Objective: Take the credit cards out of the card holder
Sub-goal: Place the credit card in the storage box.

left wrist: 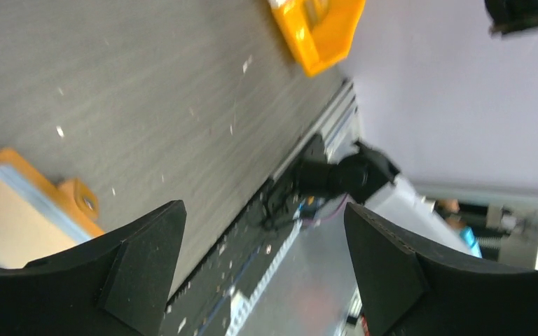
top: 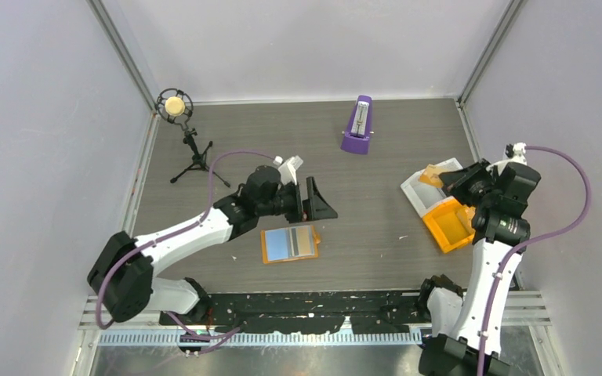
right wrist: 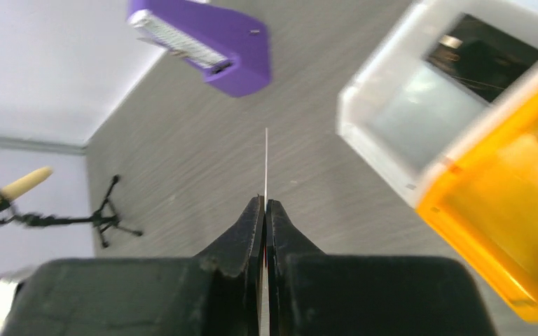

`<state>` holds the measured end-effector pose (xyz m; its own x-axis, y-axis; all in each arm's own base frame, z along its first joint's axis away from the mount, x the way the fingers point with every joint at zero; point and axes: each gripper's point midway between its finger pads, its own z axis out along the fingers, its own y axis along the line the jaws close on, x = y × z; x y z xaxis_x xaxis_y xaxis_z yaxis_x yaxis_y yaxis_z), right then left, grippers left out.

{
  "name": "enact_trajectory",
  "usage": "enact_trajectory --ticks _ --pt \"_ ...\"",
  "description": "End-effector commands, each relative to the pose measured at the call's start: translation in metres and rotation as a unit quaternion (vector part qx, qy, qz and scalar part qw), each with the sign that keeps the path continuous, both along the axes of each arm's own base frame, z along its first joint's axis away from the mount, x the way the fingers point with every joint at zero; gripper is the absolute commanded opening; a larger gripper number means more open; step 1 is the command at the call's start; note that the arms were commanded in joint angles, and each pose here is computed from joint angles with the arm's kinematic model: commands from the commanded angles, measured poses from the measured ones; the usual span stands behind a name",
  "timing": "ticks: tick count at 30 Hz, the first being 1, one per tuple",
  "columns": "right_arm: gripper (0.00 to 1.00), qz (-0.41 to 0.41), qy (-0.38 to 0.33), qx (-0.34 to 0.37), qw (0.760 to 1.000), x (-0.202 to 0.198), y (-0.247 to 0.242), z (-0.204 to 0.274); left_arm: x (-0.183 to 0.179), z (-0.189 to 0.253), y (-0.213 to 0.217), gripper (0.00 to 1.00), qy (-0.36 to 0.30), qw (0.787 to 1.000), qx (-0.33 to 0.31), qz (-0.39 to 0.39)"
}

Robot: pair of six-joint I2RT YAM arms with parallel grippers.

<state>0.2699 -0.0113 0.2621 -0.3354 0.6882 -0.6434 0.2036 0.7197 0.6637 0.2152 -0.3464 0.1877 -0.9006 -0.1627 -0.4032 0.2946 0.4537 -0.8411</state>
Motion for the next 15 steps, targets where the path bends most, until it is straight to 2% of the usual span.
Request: enact_trajectory --ticks 1,6,15 --pt "0.05 -0.043 0.070 -0.051 0.995 -0.029 -0.034 -0.031 -0.050 0.007 0.009 0.87 -0.039 0.995 0.055 -0.072" --pt "0.05 -0.075 0.087 -0.065 0.991 -0.040 -0.060 -0.056 -0.083 0.005 0.014 0.89 -0.055 0.988 0.087 -0.117" --pt "0.05 -0.131 0.102 -0.106 0.980 -0.048 -0.103 -0.071 -0.093 0.001 0.032 0.89 -0.062 0.984 0.111 -0.126"
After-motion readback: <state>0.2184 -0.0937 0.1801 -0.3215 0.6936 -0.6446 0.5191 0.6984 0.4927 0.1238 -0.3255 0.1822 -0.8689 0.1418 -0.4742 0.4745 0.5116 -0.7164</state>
